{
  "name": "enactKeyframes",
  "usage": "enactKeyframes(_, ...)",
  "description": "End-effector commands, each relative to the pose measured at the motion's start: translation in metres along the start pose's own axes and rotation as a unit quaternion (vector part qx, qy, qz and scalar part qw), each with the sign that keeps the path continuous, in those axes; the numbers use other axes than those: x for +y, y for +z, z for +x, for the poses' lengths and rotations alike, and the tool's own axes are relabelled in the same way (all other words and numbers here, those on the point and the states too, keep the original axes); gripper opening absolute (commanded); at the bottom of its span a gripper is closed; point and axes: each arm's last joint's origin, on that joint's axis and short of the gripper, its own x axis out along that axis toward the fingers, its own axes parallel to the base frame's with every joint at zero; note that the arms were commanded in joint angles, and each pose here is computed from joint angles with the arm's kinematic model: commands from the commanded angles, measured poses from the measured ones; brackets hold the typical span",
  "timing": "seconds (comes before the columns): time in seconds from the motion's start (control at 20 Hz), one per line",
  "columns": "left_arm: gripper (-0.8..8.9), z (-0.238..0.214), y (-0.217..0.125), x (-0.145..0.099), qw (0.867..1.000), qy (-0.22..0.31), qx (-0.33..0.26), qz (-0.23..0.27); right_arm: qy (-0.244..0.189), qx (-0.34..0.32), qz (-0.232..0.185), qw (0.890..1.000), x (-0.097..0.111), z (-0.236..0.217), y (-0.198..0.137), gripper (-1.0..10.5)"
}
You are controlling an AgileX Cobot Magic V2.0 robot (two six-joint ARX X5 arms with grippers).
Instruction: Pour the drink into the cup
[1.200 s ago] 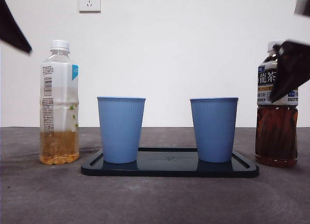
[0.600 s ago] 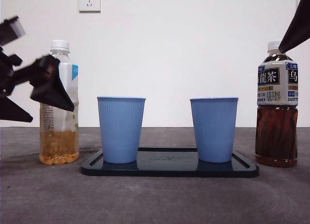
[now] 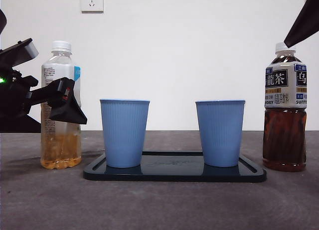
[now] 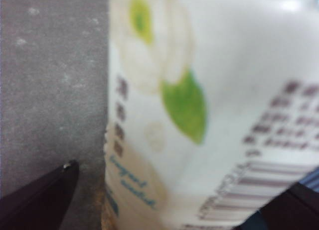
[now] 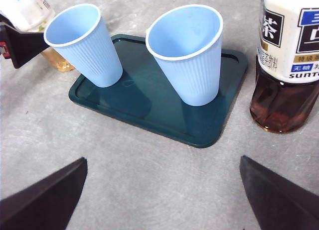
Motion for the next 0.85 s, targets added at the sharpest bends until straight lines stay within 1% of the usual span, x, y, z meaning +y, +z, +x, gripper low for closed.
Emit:
enactKeyframes(0.05,3.46,0.003,0.000,0.000,1.000,-0.001,-0.003,0.002,0.005,-0.007,0.002,1.000,0.002,-0.002,0.004,4.9)
enactKeyframes(0.1,2.94,0.003,0.000,0.000,1.000,-0.001,-0.006,0.002,0.005,-0.007,0.000,1.000,0.002,-0.002,0.004,4.9)
enactKeyframes(0.2,2.39,0.002,0.001,-0.001,1.000,-0.002,-0.010,0.003,0.005,-0.007,-0.002,1.000,0.002,-0.002,0.004,4.9)
enactKeyframes(0.35,2.23,0.000,0.005,-0.001,1.000,-0.002,-0.018,0.009,0.005,-0.007,-0.009,1.000,0.002,-0.002,0.004,4.9)
enactKeyframes(0.4,1.91,-0.002,0.007,-0.002,1.000,-0.003,-0.022,0.016,0.005,-0.007,-0.011,1.000,0.002,-0.002,0.004,4.9)
enactKeyframes(0.5,1.56,-0.007,0.012,-0.003,0.999,-0.003,-0.027,0.031,0.005,-0.007,-0.014,1.000,0.002,-0.002,0.004,4.9)
enactKeyframes(0.6,1.52,-0.013,0.018,-0.005,0.998,-0.001,-0.011,0.059,0.021,-0.003,-0.017,1.000,0.003,-0.002,0.004,4.9)
enactKeyframes(0.7,1.52,-0.019,0.028,-0.007,0.995,0.005,0.024,0.097,0.054,0.005,-0.030,0.998,0.005,-0.002,0.003,4.9)
enactKeyframes(0.8,1.52,-0.026,0.042,-0.008,0.988,0.027,0.063,0.141,0.077,0.011,-0.035,0.996,0.006,-0.002,0.003,4.9)
enactKeyframes(0.85,1.51,-0.030,0.050,-0.010,0.982,0.039,0.082,0.167,0.086,0.013,-0.038,0.995,0.007,-0.002,0.003,4.9)
